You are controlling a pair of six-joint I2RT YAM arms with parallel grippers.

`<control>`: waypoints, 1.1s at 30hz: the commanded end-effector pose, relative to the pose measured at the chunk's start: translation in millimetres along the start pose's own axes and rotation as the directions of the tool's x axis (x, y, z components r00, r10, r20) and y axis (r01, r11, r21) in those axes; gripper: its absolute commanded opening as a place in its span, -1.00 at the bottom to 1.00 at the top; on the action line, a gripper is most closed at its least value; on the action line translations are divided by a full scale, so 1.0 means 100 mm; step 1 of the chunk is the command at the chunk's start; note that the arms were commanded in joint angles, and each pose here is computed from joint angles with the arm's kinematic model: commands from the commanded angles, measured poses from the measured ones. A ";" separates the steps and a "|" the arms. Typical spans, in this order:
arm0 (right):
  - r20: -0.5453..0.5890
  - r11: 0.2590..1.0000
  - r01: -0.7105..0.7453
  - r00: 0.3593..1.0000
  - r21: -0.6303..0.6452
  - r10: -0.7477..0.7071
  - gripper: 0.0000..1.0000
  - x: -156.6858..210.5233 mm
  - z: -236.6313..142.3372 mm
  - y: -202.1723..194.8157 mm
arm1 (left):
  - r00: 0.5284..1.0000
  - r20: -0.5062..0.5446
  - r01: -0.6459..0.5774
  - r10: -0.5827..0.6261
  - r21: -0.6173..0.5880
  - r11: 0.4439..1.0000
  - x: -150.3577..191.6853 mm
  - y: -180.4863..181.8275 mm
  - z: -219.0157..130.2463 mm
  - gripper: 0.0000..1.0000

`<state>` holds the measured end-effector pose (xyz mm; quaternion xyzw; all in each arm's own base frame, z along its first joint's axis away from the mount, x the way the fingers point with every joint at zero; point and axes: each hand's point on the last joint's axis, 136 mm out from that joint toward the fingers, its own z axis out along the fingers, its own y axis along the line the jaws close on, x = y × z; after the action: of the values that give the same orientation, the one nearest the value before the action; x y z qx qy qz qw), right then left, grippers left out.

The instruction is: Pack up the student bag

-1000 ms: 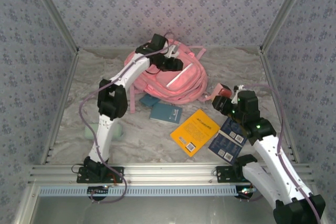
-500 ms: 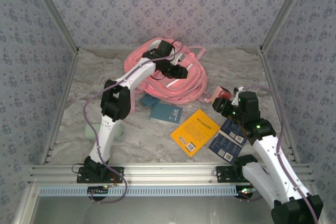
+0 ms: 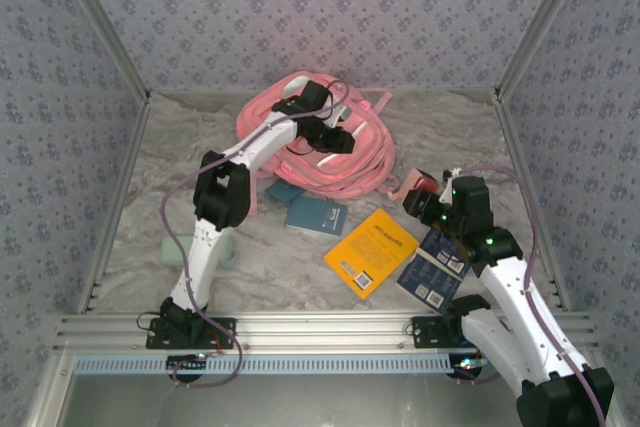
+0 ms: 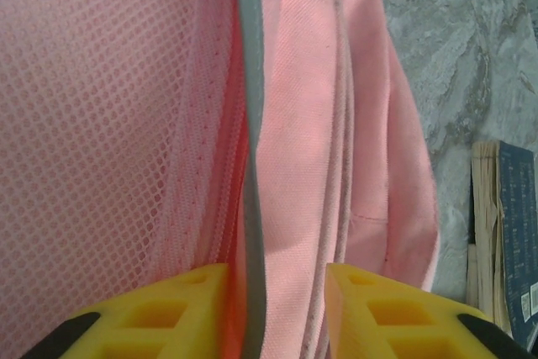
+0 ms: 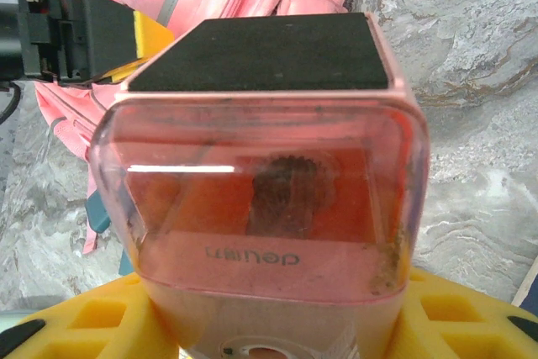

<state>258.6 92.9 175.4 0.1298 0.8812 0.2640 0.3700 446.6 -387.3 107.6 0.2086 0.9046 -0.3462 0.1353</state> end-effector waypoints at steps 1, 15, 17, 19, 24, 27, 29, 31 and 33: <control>0.036 0.999 0.005 0.999 -0.048 -0.003 -0.38 -0.12 -0.04 0.12 | 1.000 -0.009 -0.012 0.012 -0.003 1.000 -0.03 0.04 0.01 -0.40; 0.090 0.996 0.020 0.996 -0.082 -0.013 -0.39 -0.31 -0.20 0.29 | 0.987 0.147 -0.069 0.061 0.050 0.996 -0.52 -0.43 -0.98 -1.00; 0.087 0.995 0.021 0.996 -0.102 -0.012 -0.39 -0.31 -0.20 0.33 | 0.979 0.188 -0.088 0.075 0.063 0.994 -0.58 -0.55 -1.27 -1.00; 0.084 0.993 0.008 0.996 -0.120 0.002 -0.40 -0.31 -0.19 0.36 | 0.968 0.236 -0.100 0.083 0.060 0.993 -0.64 -0.61 -1.53 -1.00; 0.086 0.978 -0.017 0.996 -0.210 0.035 -0.40 -0.35 -0.18 0.53 | 0.944 0.317 -0.118 0.095 0.057 0.991 -0.73 -0.67 -2.03 -1.00; 0.080 0.962 -0.032 0.995 -0.270 0.056 -0.40 -0.38 -0.15 0.67 | 0.935 0.349 -0.111 0.064 0.117 0.987 -0.77 -0.68 -2.21 -1.00; 0.067 0.949 -0.036 0.996 -0.314 0.060 -0.40 -0.39 -0.11 0.80 | 0.935 0.351 -0.123 0.059 0.162 0.979 -0.76 -0.73 -2.26 -1.00; 0.052 0.943 -0.034 0.997 -0.330 0.055 -0.40 -0.40 -0.04 0.90 | 0.935 0.347 -0.141 0.071 0.179 0.974 -0.73 -0.77 -2.29 -1.00; 0.050 0.938 -0.026 0.998 -0.346 0.046 -0.40 -0.42 0.05 0.99 | 0.936 0.344 -0.153 0.079 0.194 0.969 -0.72 -0.80 -2.30 -1.00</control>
<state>280.4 141.1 212.7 0.1080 0.8430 0.3727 0.3725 471.7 -290.5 298.1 0.1679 0.8581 -0.4112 0.2579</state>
